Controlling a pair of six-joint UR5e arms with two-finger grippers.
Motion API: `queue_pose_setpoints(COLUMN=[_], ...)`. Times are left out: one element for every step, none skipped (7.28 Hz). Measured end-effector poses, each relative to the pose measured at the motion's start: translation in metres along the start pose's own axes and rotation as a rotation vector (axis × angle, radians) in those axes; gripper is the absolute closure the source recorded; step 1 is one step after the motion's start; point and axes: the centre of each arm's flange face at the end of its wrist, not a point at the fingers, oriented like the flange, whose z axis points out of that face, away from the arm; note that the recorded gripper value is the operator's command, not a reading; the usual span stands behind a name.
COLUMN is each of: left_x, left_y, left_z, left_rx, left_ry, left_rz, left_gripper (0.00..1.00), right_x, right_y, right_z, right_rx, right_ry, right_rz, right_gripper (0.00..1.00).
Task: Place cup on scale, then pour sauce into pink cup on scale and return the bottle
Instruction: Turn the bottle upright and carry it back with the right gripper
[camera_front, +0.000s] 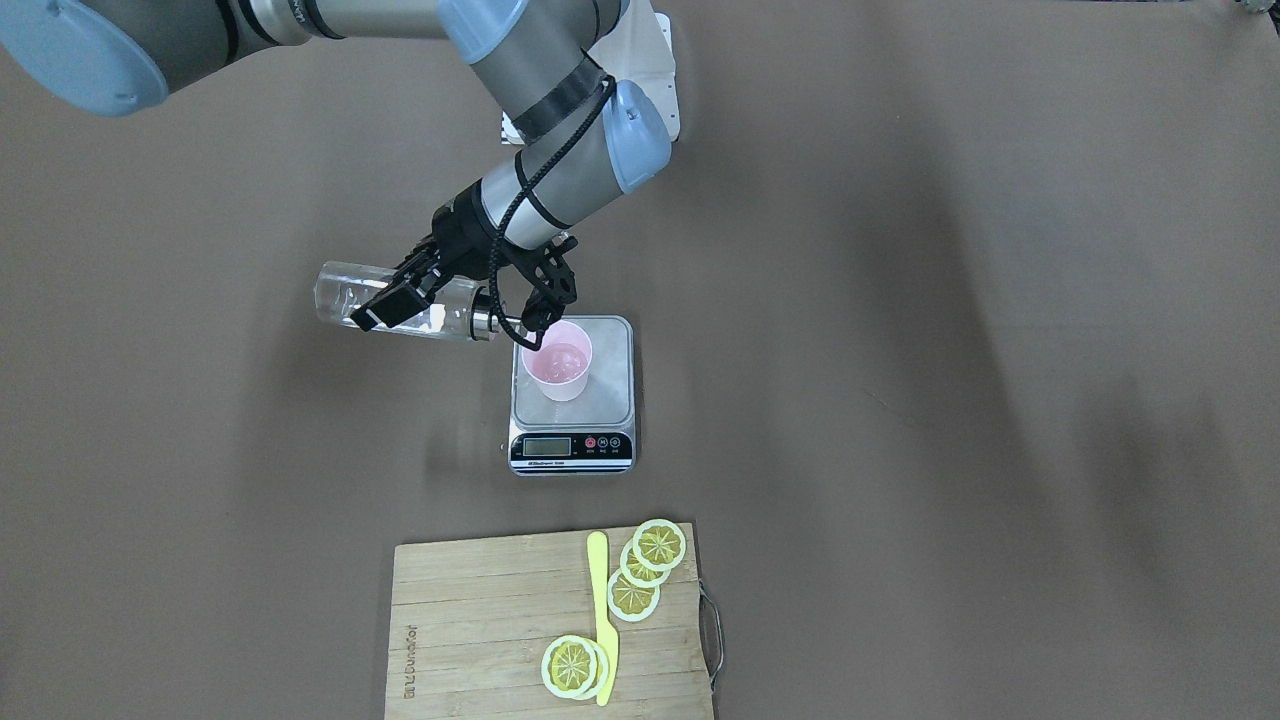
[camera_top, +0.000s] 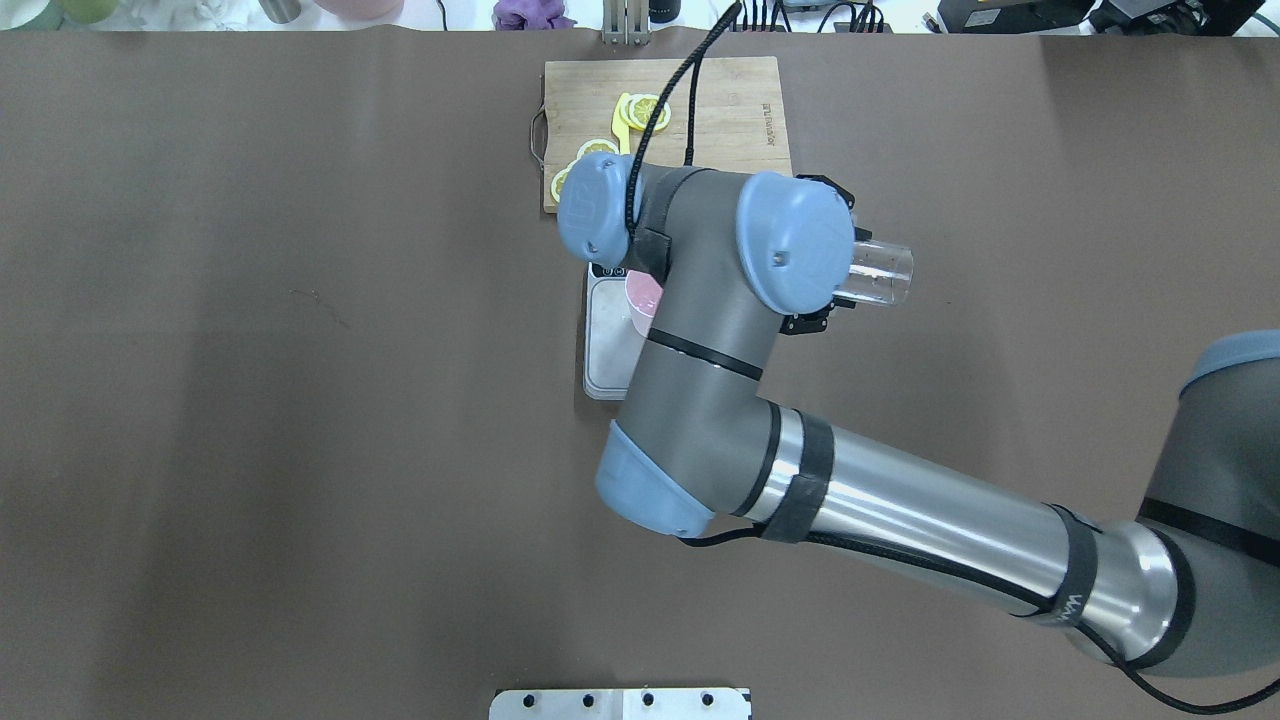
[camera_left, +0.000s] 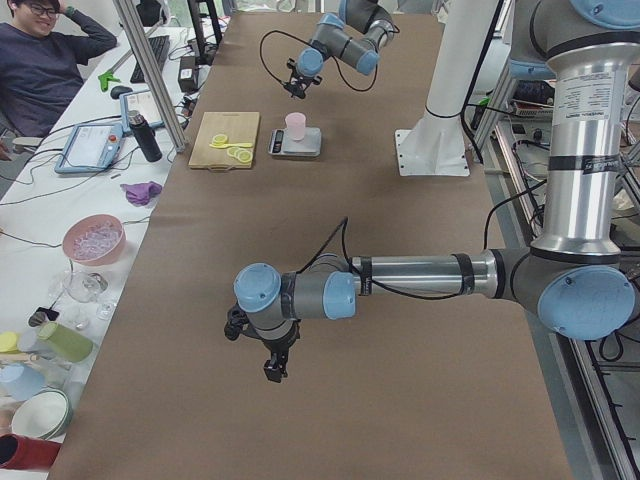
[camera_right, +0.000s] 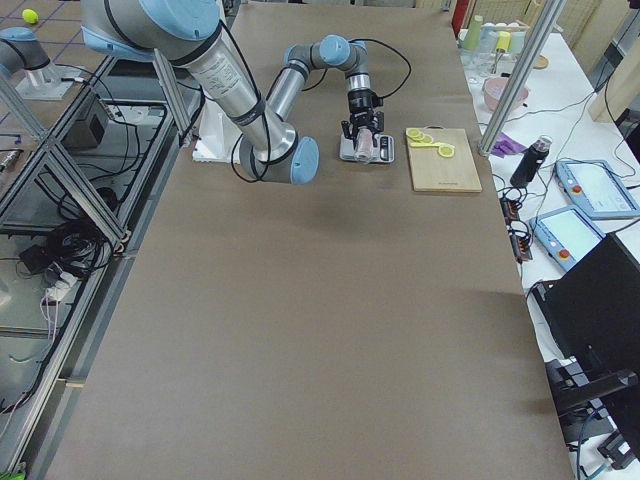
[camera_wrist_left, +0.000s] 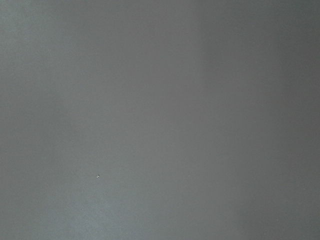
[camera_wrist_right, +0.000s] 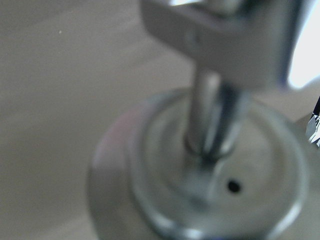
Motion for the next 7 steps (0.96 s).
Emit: queue_pose_setpoints(left_x=[0.001, 0.000, 0.000, -0.001, -0.001, -0.001, 0.000], left_y=[0.000, 0.000, 0.000, 0.001, 0.001, 0.001, 0.001], left_z=[0.000, 0.000, 0.000, 0.000, 0.001, 0.001, 0.000], left_rx=[0.002, 0.002, 0.002, 0.002, 0.001, 0.001, 0.003], left_ry=[0.004, 0.006, 0.006, 0.006, 0.006, 0.006, 0.006], left_rz=[0.000, 0.000, -0.001, -0.001, -0.001, -0.001, 0.000], left_gripper=[0.02, 0.02, 0.02, 0.02, 0.02, 0.02, 0.02], right_x=[0.002, 0.004, 0.007, 0.012, 0.016, 0.019, 0.023], right_y=[0.012, 0.024, 0.035, 0.049, 0.062, 0.072, 0.081], right_z=[0.017, 0.034, 0.049, 0.059, 0.070, 0.086, 0.101], right_rx=[0.068, 0.136, 0.194, 0.257, 0.328, 0.404, 0.477], right_ry=[-0.007, -0.026, -0.046, -0.068, -0.096, -0.124, -0.150], right_rz=[0.022, 0.043, 0.060, 0.073, 0.082, 0.093, 0.102], right_gripper=[1.00, 1.00, 1.00, 1.00, 1.00, 1.00, 1.00])
